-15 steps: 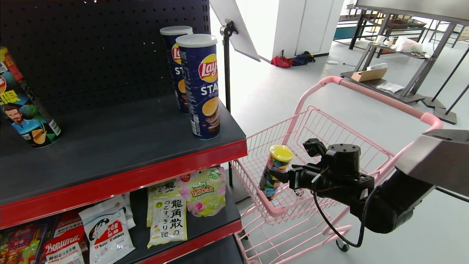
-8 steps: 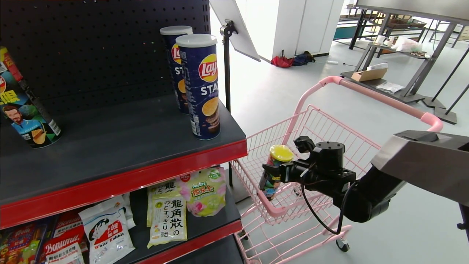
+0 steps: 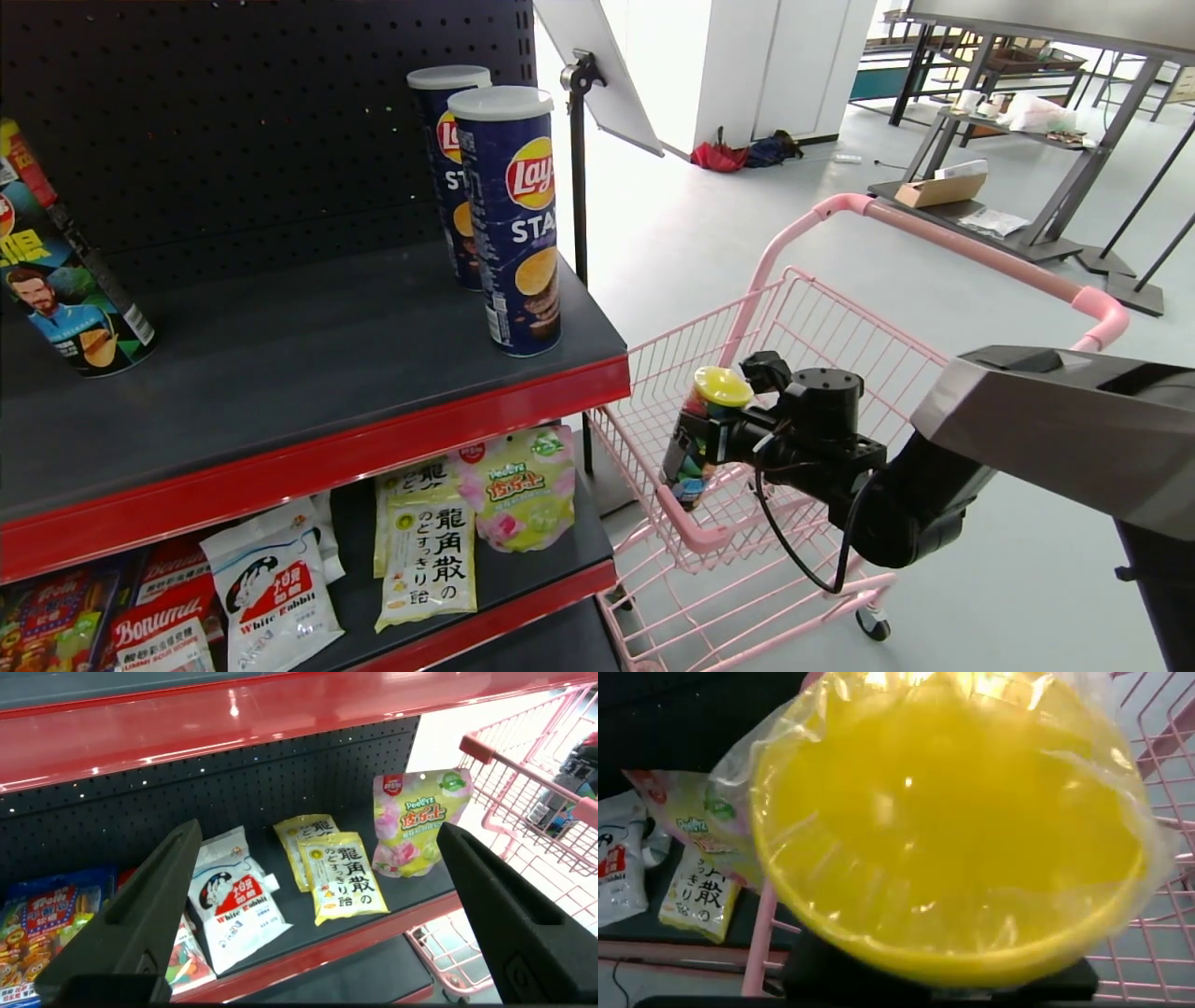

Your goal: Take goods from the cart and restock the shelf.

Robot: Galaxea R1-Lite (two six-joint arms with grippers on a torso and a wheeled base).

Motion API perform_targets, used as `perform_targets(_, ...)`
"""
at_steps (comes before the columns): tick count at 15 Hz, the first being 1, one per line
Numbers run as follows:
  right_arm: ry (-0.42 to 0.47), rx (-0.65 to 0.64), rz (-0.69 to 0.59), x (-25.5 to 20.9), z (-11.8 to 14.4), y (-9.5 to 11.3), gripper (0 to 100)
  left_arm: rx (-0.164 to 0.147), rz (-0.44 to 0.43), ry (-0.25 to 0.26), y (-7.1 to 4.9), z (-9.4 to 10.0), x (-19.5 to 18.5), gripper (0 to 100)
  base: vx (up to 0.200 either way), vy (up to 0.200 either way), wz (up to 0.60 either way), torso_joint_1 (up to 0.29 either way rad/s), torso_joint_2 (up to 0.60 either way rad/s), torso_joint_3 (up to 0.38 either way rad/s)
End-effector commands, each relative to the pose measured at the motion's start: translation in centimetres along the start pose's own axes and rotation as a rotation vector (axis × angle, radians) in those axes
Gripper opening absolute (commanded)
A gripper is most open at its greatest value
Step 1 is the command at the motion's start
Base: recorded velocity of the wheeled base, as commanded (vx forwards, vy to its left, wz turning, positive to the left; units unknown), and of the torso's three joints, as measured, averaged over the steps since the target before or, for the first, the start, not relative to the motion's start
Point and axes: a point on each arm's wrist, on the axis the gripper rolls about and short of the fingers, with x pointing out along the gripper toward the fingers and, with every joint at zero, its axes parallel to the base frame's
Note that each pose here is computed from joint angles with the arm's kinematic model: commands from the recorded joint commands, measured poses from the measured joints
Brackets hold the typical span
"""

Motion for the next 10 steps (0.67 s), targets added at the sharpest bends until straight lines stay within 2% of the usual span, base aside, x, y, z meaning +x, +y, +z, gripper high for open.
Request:
perform_targets(1, 0.003, 0.003, -0.013, 0.0, -0.1, -0.1, 0, 0.000, 0.002, 0.000, 0.0, 0.0, 0.0, 100, 0.000, 0.000, 0.00, 0.000, 0.00, 0.000)
perform_targets(3, -0.065, -0.008, -0.043, -0.4, 2.0, 0.3, 0, 0.000, 0.001, 0.000, 0.0, 0.0, 0.0, 100, 0.000, 0.000, 0.00, 0.000, 0.00, 0.000)
perform_targets(4, -0.147, -0.022, -0.045, -1.2, 5.2, 1.1, 0, 0.000, 0.001, 0.000, 0.0, 0.0, 0.0, 100, 0.000, 0.000, 0.00, 0.000, 0.00, 0.000)
perform_targets(6, -0.229, -0.036, -0.081, -3.7, 10.7, 2.3, 0, -0.002, 0.001, 0.002, 0.0, 0.0, 0.0, 100, 0.000, 0.000, 0.00, 0.000, 0.00, 0.000)
perform_targets(8, -0.262, -0.076, -0.124, -8.7, 16.5, 3.7, 0, -0.003, -0.001, 0.002, 0.0, 0.0, 0.0, 100, 0.000, 0.000, 0.00, 0.000, 0.00, 0.000)
perform_targets(9, -0.283, -0.130, -0.204, -13.0, 19.4, 4.7, 0, -0.003, -0.002, 0.002, 0.0, 0.0, 0.0, 100, 0.000, 0.000, 0.00, 0.000, 0.00, 0.000)
perform_targets(10, -0.290, -0.159, -0.267, -15.3, 20.2, 5.2, 0, -0.003, -0.001, 0.002, 0.0, 0.0, 0.0, 100, 0.000, 0.000, 0.00, 0.000, 0.00, 0.000)
